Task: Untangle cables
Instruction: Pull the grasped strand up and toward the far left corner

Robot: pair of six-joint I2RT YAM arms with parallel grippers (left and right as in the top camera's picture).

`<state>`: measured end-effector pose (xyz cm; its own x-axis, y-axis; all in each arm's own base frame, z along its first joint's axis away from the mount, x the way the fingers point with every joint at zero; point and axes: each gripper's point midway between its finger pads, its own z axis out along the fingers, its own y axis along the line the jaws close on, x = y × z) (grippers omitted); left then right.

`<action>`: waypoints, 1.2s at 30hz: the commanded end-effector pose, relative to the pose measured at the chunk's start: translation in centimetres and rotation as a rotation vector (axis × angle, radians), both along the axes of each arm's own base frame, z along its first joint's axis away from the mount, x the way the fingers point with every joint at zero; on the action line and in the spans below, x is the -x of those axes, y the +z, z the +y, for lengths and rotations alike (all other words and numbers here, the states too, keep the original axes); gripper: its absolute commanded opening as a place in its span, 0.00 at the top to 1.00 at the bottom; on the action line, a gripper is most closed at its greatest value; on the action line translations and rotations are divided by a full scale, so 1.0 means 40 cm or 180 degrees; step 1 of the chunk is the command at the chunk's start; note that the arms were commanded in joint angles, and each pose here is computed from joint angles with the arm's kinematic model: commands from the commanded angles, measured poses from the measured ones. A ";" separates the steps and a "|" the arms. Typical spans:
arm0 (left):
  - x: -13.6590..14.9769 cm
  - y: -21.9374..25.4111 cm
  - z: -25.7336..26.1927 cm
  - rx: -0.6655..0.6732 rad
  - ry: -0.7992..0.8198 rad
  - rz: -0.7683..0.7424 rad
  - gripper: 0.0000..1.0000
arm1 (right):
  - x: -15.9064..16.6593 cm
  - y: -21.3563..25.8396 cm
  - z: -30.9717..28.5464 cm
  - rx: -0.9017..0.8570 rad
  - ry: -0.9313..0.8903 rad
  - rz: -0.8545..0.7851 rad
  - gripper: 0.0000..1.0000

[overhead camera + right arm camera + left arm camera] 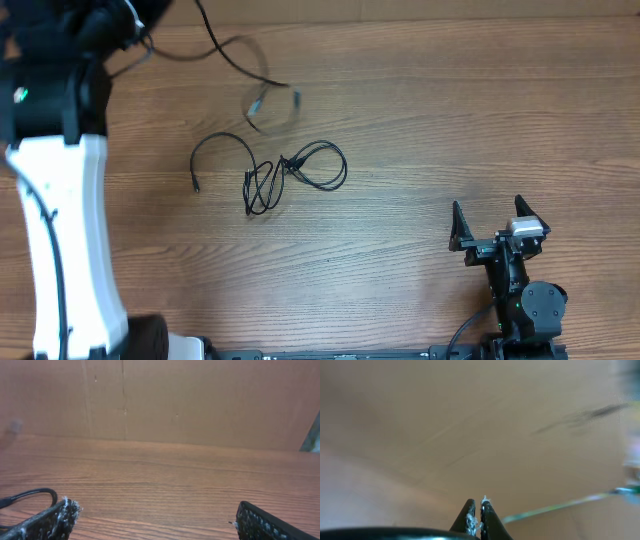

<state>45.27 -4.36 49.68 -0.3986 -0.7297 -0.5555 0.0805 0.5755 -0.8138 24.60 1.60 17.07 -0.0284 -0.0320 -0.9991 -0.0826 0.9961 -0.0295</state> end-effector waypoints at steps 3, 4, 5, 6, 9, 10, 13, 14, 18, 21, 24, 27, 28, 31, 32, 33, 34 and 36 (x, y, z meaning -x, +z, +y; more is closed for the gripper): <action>0.130 0.248 -0.026 0.0209 -0.0133 -0.0974 0.96 | -0.001 -0.003 -0.008 0.0004 -0.0053 -0.0016 0.00; 0.140 0.264 -0.024 0.0203 -0.0108 -0.1047 0.96 | -0.001 -0.004 -0.008 0.0004 -0.0053 -0.0015 0.00; 0.145 0.270 -0.020 0.0202 -0.0072 -0.1068 0.96 | -0.001 -0.003 -0.008 0.0004 -0.0053 -0.0016 0.00; 0.148 0.270 -0.017 0.0197 -0.0046 -0.1065 0.96 | -0.001 -0.003 -0.008 0.0004 -0.0052 -0.0016 0.00; 0.134 0.244 -0.005 0.0131 0.0048 -0.0953 0.96 | -0.001 -0.003 -0.008 0.0004 -0.0053 -0.0016 0.00; 0.121 0.224 0.006 0.0075 0.0129 -0.0878 0.96 | -0.001 -0.003 -0.008 0.0004 -0.0052 -0.0016 0.00; 0.086 0.177 0.040 -0.0196 0.0360 -0.0752 0.96 | -0.001 -0.003 -0.008 0.0004 -0.0052 -0.0016 0.00; 0.058 0.150 0.066 -0.0439 0.0523 -0.0715 0.96 | -0.001 -0.003 -0.008 0.0004 -0.0052 -0.0016 0.00; -0.003 0.114 0.125 -0.0750 0.0881 -0.0674 0.96 | -0.001 -0.003 -0.008 0.0004 -0.0053 -0.0016 0.00; -0.051 0.135 0.146 -0.0862 0.0971 -0.0916 0.96 | -0.001 -0.003 -0.008 0.0004 -0.0052 -0.0016 0.00; -0.083 0.216 0.178 -0.0819 0.1154 -0.1455 0.96 | -0.001 -0.003 -0.008 0.0004 -0.0052 -0.0016 0.00; -0.113 0.245 0.218 -0.0803 0.1395 -0.1728 0.96 | -0.001 -0.003 -0.008 0.0004 -0.0052 -0.0016 0.00; -0.126 0.236 0.239 -0.0814 0.1494 -0.1711 0.96 | -0.001 -0.004 -0.008 0.0004 -0.0052 -0.0015 0.00; -0.179 0.157 0.305 -0.1103 0.1727 -0.1440 0.96 | -0.001 -0.003 -0.008 0.0004 -0.0053 -0.0016 0.00; -0.194 0.130 0.325 -0.1240 0.1783 -0.1351 0.96 | -0.001 -0.004 -0.008 0.0004 -0.0053 -0.0015 0.00; -0.215 0.089 0.355 -0.1491 0.1874 -0.1206 0.96 | -0.001 -0.003 -0.008 0.0004 -0.0052 -0.0016 0.00; -0.233 0.045 0.391 -0.1749 0.1990 -0.1031 0.96 | -0.001 -0.003 -0.008 0.0004 -0.0052 -0.0016 0.00; -0.254 -0.054 0.479 -0.2262 0.2280 -0.0556 0.96 | -0.001 -0.003 -0.008 0.0004 -0.0052 -0.0016 0.00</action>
<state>53.58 8.98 53.05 0.2193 -0.4733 -0.8532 -0.0859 0.8617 -0.5001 24.59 1.60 17.10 -0.0273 -0.0323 -0.9991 -0.0826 0.9961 -0.0300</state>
